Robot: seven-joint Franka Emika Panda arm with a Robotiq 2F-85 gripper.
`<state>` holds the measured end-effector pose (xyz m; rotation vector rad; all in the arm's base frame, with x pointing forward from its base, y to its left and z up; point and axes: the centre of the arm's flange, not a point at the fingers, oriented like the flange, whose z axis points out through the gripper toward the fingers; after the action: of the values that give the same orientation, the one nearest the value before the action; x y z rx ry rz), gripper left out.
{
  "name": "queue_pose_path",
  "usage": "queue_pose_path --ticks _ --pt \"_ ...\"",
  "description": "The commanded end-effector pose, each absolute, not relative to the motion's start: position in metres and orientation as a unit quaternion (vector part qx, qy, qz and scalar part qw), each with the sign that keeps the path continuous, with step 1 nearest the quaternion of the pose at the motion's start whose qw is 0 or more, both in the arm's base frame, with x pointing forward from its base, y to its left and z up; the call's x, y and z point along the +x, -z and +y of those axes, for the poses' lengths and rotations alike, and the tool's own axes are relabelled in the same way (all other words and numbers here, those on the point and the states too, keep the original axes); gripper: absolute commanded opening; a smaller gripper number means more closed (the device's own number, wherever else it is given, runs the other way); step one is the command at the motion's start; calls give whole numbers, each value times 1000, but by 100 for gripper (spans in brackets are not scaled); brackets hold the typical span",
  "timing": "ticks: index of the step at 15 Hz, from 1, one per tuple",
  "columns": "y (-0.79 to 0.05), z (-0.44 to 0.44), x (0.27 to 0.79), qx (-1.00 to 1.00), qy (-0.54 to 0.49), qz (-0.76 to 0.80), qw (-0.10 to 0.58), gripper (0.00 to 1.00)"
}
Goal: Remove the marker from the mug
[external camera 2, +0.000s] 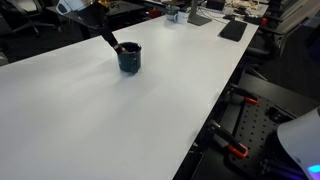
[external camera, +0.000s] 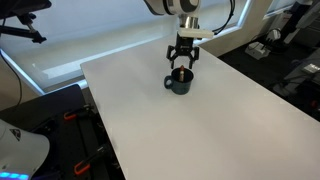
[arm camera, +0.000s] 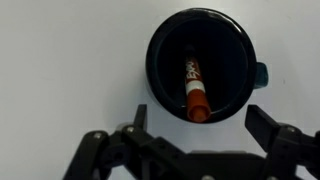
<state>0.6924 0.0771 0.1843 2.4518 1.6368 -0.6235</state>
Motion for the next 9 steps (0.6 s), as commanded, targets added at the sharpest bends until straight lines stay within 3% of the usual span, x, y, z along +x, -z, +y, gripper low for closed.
queue_pose_path --ticks 1,9 --pt "-185 79 693 812 207 542 64 100" --pt "-185 80 689 810 206 544 70 100"
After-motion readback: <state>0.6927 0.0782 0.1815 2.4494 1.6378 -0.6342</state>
